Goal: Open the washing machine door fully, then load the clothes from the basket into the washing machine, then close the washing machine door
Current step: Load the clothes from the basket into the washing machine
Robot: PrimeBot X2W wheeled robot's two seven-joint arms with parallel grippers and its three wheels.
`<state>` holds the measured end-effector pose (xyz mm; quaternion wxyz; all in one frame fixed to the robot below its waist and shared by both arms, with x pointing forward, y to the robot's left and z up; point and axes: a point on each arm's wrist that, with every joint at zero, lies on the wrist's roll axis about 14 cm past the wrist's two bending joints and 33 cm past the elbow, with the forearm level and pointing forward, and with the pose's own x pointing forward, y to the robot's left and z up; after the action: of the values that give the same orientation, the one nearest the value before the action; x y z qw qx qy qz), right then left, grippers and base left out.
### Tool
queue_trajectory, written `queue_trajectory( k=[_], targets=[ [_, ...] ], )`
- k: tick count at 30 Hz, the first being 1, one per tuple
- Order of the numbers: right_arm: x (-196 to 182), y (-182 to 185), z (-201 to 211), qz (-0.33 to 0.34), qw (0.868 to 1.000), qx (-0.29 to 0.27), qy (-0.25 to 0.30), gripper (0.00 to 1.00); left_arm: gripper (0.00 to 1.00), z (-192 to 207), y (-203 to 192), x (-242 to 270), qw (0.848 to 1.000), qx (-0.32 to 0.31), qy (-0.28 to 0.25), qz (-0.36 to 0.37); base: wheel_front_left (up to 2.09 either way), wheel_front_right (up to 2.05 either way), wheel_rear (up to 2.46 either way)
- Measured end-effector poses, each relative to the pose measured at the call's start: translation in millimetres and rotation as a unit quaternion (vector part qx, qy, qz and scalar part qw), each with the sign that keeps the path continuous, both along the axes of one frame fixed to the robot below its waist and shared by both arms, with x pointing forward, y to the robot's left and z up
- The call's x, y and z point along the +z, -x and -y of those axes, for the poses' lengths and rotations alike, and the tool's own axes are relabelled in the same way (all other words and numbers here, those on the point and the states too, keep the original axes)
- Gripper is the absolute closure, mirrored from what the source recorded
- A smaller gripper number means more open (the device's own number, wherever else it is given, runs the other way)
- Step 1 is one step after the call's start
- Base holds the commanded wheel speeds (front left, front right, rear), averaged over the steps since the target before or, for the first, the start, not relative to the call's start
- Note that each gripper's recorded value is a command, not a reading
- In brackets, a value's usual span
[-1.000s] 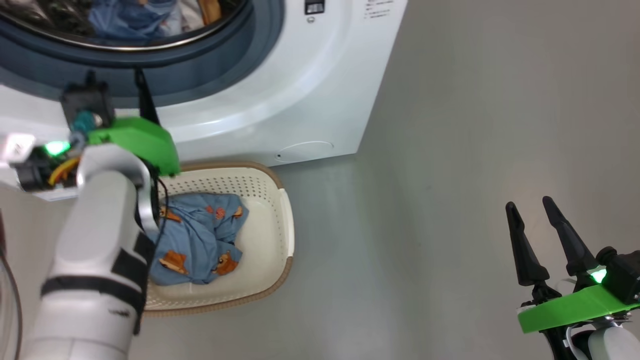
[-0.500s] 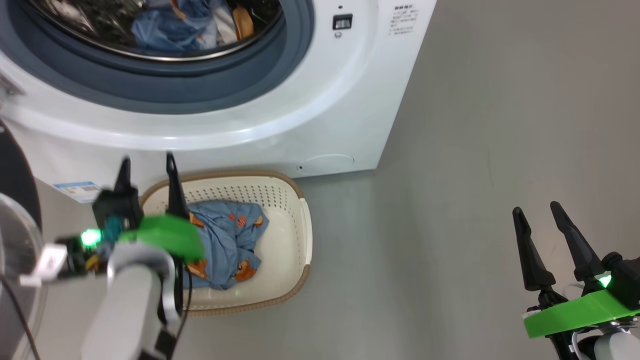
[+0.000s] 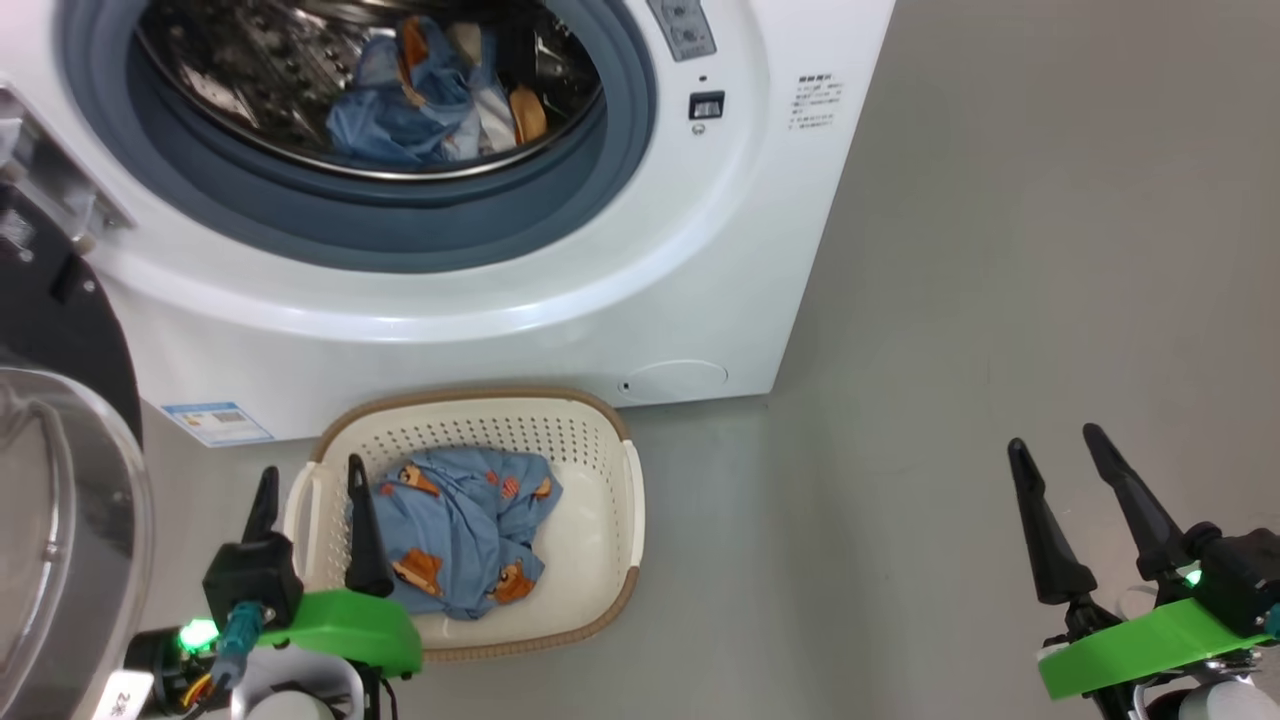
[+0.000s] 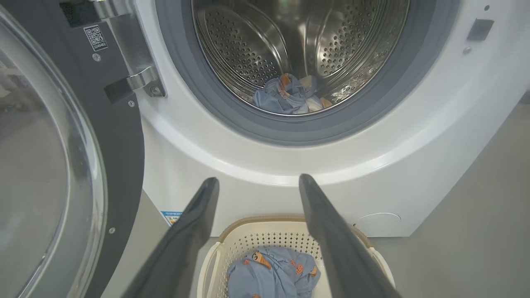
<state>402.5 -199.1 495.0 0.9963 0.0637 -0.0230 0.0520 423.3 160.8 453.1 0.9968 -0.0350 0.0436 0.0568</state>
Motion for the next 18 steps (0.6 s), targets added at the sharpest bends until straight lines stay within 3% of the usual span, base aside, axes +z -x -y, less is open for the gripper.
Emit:
queue_trajectory(
  k=[18],
  targets=[
    [19.2, 24.9, -6.2, 0.024, 1.0, 0.013, 0.012, 0.0, 0.0, -21.8, 38.8, 19.7, 0.999, 0.028, 0.002, 0.025, 0.0, 0.0, 0.0]
  ],
)
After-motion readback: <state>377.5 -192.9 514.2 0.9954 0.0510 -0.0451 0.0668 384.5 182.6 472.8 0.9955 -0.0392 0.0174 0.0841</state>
